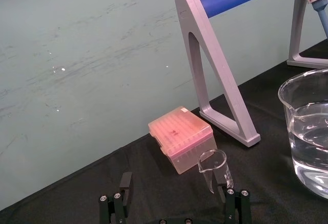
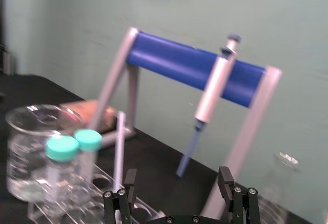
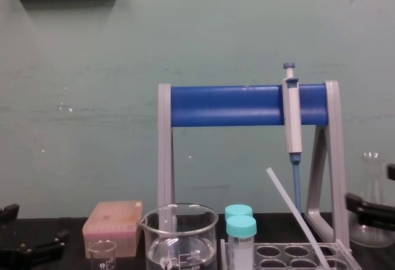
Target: Pick up the stirring rod with one hand, then place it down.
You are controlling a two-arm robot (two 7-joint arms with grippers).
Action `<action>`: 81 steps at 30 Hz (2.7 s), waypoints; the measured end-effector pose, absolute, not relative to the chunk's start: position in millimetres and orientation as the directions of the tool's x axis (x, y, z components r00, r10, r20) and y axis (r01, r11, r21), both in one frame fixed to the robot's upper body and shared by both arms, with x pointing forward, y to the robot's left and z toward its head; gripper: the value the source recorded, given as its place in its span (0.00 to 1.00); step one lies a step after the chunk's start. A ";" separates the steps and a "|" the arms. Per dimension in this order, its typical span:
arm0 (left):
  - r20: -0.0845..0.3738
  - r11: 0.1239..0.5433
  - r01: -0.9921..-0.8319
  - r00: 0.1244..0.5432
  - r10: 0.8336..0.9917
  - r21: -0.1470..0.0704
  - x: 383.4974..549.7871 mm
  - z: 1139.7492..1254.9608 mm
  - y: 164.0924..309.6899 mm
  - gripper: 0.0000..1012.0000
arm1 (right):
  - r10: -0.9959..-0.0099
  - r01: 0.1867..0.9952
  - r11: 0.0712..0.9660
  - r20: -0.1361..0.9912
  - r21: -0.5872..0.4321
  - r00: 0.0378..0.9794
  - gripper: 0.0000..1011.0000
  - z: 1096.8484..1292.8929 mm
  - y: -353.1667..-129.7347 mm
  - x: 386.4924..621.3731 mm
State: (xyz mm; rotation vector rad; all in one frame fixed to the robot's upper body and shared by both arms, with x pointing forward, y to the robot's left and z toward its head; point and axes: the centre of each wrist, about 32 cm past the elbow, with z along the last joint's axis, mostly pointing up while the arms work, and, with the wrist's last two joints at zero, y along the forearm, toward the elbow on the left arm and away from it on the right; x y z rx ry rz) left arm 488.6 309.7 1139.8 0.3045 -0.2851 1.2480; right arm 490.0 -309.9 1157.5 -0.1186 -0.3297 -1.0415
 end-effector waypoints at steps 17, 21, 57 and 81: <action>0.374 0.287 -0.955 0.292 0.880 0.070 488.6 1139.8 309.7 0.99 | -0.693 0.697 0.717 0.111 0.010 0.712 0.99 1175.2 -295.0 547.0; 0.374 0.287 -0.955 0.292 0.880 0.070 488.6 1139.8 309.7 0.99 | -0.662 0.664 0.748 0.058 -0.019 0.747 0.99 1177.8 -289.7 559.9; 0.374 0.287 -0.955 0.292 0.880 0.070 488.6 1139.8 309.7 0.99 | -0.630 0.617 0.773 -0.071 -0.144 0.773 0.99 1176.0 -280.4 589.3; 0.374 0.287 -0.955 0.292 0.880 0.070 488.6 1139.8 309.7 0.99 | -0.630 0.617 0.774 -0.071 -0.142 0.773 0.39 1176.4 -280.6 589.2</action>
